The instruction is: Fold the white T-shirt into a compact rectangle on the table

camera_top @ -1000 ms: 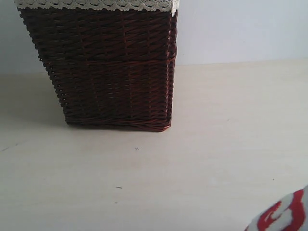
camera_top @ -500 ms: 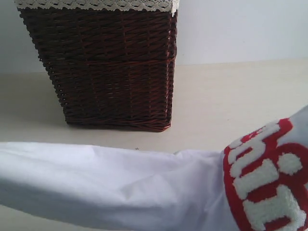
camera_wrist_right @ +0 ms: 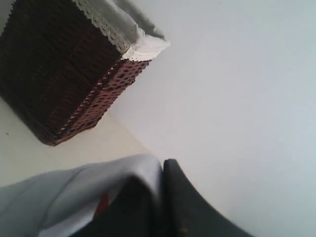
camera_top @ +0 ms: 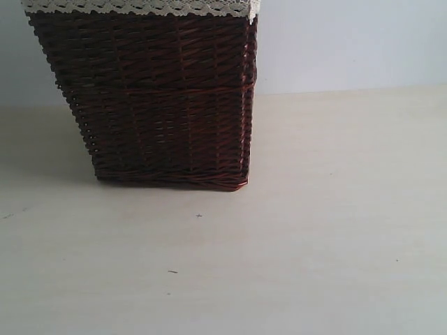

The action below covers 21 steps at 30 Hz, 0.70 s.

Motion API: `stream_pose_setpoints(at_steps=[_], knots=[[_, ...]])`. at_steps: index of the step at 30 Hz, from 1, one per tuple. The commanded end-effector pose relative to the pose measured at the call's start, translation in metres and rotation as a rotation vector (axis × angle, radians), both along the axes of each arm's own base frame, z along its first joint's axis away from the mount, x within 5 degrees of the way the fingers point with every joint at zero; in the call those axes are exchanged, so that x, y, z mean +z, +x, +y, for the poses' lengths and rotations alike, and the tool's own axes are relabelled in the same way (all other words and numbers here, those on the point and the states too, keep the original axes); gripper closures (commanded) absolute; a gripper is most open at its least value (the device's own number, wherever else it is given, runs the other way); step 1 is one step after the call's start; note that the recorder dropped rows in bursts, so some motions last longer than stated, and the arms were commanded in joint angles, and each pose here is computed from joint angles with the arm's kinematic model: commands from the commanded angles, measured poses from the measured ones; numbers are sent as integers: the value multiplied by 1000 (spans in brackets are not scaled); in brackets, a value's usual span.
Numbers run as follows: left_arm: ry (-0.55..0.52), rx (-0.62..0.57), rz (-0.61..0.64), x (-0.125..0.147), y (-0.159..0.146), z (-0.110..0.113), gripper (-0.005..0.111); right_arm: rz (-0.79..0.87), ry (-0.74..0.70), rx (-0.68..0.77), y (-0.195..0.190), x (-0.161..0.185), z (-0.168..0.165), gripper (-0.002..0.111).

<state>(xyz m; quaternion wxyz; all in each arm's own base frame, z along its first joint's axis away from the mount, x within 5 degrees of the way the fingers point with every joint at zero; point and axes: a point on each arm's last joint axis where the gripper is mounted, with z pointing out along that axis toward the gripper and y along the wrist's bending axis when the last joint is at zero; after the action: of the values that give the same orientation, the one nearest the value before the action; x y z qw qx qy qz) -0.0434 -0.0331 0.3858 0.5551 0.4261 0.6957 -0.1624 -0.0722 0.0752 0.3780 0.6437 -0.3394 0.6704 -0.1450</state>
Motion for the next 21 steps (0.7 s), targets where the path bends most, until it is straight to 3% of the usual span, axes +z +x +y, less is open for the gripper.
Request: stream_pose_setpoints(at_steps=[1,4,8,15,21], knots=[[66,108,207,-39,35,-4,107,81,32,-32,18,-19,-8,108],[328,159,370,-86,83,-3,107,270,45,-32,68,-57,-25,108],[470,274,334,-99,144,-3,107,311,85,-115,133,-80,-54,108],[556,247,455,-141,214,-21,107,477,40,-211,227,-110,-96,108],[525,295,345,-160,254,-28,107,491,86,-140,265,-134,-102,104]])
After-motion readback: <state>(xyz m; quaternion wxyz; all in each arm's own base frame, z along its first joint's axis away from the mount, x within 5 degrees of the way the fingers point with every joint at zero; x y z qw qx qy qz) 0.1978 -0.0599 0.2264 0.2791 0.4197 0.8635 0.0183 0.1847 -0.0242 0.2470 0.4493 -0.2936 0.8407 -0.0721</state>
